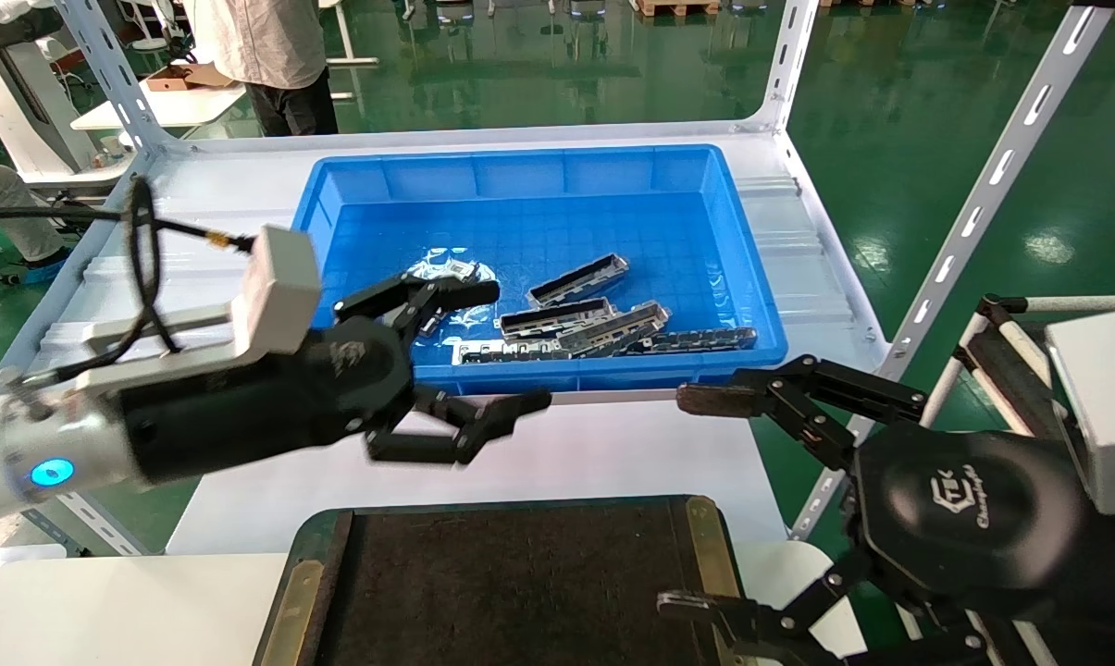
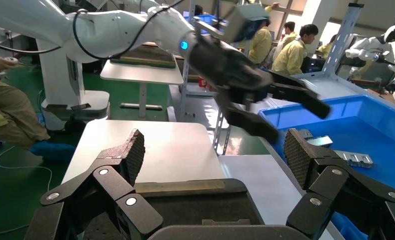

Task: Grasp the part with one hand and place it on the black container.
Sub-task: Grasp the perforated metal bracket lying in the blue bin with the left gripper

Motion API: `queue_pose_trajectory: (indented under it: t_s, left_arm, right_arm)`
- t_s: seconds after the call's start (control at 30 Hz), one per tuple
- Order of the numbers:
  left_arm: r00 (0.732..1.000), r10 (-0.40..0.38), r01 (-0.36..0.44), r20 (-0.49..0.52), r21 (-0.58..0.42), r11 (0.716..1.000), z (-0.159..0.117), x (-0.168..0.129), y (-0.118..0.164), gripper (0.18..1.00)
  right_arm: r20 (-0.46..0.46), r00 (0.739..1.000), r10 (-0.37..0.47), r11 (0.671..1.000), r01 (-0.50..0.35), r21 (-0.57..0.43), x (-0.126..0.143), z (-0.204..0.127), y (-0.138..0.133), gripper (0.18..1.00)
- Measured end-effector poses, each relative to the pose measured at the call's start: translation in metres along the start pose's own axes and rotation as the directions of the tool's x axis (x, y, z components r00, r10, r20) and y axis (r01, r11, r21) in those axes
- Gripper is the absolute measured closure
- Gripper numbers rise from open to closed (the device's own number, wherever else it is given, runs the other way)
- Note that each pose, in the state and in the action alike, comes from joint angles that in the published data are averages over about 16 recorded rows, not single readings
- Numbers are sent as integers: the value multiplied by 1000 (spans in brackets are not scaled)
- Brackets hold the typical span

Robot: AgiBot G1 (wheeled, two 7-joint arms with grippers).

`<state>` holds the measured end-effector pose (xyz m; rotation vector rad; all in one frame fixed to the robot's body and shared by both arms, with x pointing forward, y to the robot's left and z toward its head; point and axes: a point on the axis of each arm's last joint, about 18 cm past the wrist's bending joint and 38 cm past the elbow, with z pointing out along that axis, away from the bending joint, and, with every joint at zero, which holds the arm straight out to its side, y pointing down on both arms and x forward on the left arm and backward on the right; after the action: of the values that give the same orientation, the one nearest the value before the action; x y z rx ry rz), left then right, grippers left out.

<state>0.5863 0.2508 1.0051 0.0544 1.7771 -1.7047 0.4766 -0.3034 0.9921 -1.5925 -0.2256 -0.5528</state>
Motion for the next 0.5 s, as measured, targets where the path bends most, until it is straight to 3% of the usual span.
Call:
queue_pose_trajectory:
  t_s: [0.5]
  left_arm:
    - [985,8,2,173,-58,998,78,-63,17,184]
  right_arm:
    - [0,1000,0,1000,0,0,0,0,0,178]
